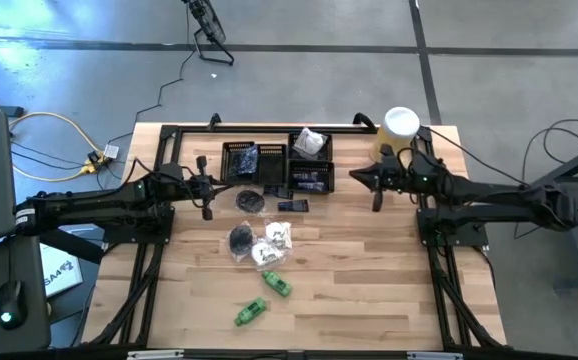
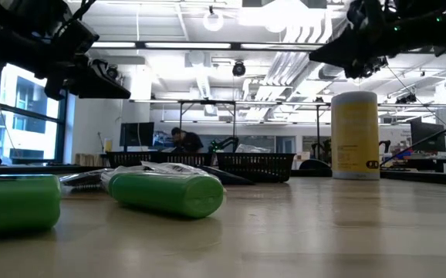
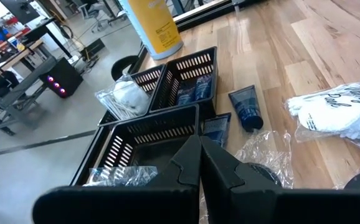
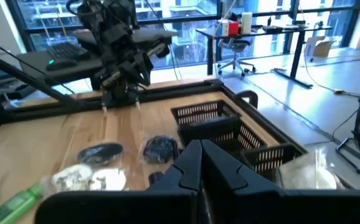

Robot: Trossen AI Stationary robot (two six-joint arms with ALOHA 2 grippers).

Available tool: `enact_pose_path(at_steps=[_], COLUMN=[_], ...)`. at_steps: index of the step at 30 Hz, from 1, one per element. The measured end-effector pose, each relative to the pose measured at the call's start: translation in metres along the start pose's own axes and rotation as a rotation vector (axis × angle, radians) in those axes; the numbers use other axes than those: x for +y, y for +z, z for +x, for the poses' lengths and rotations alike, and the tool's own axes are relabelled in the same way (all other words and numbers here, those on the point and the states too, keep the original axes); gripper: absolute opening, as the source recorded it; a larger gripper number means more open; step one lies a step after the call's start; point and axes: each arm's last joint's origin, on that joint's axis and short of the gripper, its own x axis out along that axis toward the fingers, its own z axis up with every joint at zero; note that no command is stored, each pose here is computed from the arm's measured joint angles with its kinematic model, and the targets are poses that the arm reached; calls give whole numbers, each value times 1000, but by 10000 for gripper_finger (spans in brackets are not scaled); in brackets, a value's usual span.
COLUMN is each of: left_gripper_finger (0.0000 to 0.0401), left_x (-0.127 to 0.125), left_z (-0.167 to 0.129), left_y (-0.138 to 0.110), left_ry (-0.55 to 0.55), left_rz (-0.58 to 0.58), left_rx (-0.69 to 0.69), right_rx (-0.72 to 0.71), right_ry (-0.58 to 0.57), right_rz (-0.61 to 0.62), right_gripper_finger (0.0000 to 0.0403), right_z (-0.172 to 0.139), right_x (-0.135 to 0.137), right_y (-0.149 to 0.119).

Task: Pick & Place Travel size toiletries
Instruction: Put the top black hairbrush into the left black bin

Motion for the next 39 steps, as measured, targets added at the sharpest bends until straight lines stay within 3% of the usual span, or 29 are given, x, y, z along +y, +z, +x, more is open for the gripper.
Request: enact_pose_path(at_steps=[11,19,24,29,34,39], left_gripper_finger=[0,0,0,0,0,0], left_x=[0,9,16,10,-10,-33], left_z=[0,-1,7,31,47,52], left_y=[0,17,31,50,57,63], left_ry=[4,91,66,5,-46,-113], left_rz=[26,29,34,172,354,401], left_rx=[-5,-153,-61,48,360,539], right_rx=[-35,-60,-58,-58,-57,-58], right_ry=[3,4,4,4,4,0], right_rz=[26,21,14,14,14,14], right_gripper_finger=[2,3,3,3,3,3], right_z=[-20,-24,-23,-23,-23,-23], right_x=[0,0,0,0,0,0], right_y=[-21,-19,-19,-19,-19,-19])
